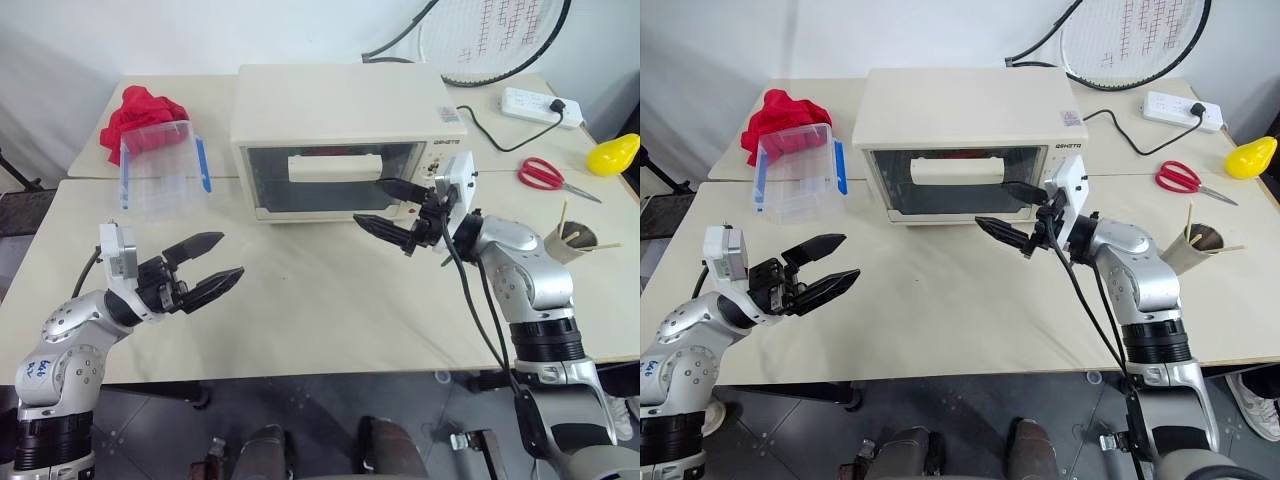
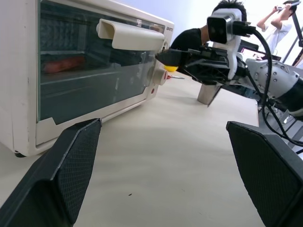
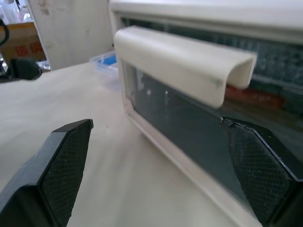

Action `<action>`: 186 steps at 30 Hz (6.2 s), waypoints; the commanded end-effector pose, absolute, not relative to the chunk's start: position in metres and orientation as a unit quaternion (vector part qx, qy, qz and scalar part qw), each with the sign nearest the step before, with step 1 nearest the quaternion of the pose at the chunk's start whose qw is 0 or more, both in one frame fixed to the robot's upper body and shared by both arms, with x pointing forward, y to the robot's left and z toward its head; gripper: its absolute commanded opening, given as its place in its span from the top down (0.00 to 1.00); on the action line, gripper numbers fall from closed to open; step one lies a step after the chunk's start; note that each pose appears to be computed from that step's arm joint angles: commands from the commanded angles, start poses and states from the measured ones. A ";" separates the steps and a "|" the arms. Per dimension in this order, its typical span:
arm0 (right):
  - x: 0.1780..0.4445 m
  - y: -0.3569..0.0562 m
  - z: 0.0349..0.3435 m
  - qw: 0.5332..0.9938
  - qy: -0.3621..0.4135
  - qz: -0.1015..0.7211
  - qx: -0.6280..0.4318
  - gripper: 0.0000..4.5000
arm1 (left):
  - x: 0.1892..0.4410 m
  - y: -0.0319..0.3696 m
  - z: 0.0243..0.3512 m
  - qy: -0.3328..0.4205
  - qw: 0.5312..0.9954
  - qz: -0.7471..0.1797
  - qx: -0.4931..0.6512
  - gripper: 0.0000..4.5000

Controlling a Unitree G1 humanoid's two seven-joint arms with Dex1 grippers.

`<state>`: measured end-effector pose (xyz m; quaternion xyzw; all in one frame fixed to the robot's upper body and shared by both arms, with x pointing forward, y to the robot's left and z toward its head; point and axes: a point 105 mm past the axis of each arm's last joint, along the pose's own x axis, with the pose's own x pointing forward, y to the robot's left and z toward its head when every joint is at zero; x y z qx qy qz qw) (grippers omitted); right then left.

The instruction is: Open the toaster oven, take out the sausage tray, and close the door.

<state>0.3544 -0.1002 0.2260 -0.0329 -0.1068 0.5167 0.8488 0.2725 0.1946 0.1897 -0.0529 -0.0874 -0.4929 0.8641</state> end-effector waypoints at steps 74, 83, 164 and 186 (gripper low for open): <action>0.347 -0.088 0.221 0.855 -0.196 0.328 -0.350 0.00 | 0.313 0.154 0.165 -0.127 0.858 -0.498 -0.005 0.66; 0.397 -0.028 0.228 0.798 -0.260 0.246 -0.485 0.00 | 0.275 0.185 0.175 -0.133 0.899 -0.418 0.003 0.05; 0.316 -0.021 0.192 0.698 -0.271 0.327 -0.576 1.00 | 0.367 0.181 0.224 -0.139 0.864 -0.483 -0.035 0.00; 0.295 -0.045 0.177 0.659 -0.264 0.344 -0.615 1.00 | 0.331 0.202 0.192 0.099 0.869 -0.430 -0.225 0.00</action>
